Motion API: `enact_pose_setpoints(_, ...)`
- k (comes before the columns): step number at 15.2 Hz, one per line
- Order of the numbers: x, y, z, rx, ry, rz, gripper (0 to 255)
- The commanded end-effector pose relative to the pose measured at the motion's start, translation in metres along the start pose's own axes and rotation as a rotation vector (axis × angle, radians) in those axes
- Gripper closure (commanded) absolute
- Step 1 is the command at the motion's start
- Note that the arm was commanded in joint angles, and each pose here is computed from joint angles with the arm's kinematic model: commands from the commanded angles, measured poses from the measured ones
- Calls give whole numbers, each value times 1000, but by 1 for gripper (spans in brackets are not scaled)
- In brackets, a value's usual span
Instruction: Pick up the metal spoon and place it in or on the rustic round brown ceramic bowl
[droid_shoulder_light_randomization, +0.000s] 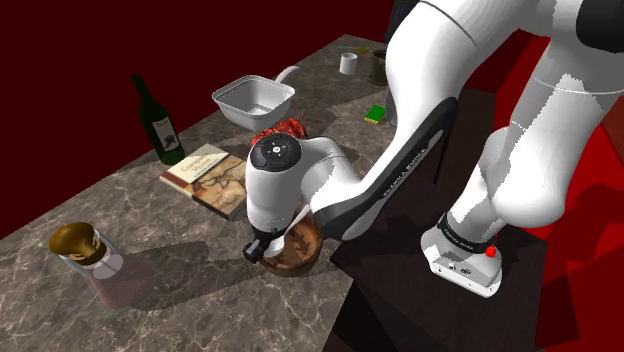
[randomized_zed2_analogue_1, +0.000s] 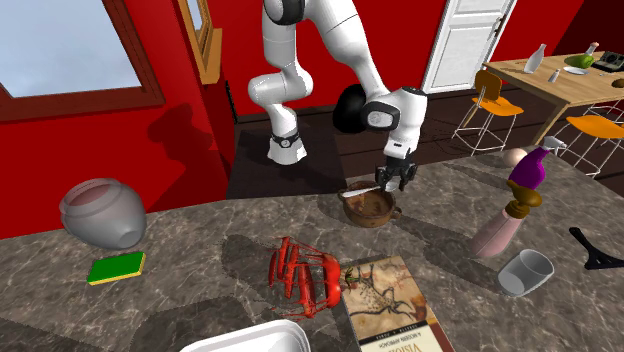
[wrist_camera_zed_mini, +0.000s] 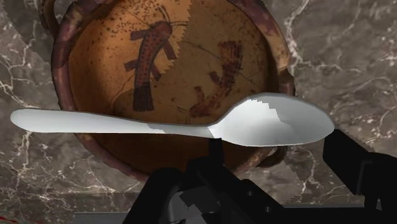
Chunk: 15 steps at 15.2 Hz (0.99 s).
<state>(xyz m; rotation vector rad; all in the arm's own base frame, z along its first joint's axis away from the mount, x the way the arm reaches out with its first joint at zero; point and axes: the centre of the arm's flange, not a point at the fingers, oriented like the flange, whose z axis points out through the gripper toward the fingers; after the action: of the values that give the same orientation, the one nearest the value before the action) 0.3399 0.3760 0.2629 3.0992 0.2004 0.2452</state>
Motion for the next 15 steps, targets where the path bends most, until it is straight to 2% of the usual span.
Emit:
enact_pose_setpoints(1, -2, -1, 11, 0, 0, 0, 255)
enact_pose_setpoints(4, -4, -1, 26, 0, 0, 0, 255)
enact_pose_setpoints(12, -4, -1, 26, 0, 0, 0, 255)
enact_pose_setpoints(13, -4, -1, 26, 0, 0, 0, 0)
enact_pose_setpoints(15, -4, -1, 26, 0, 0, 0, 0)
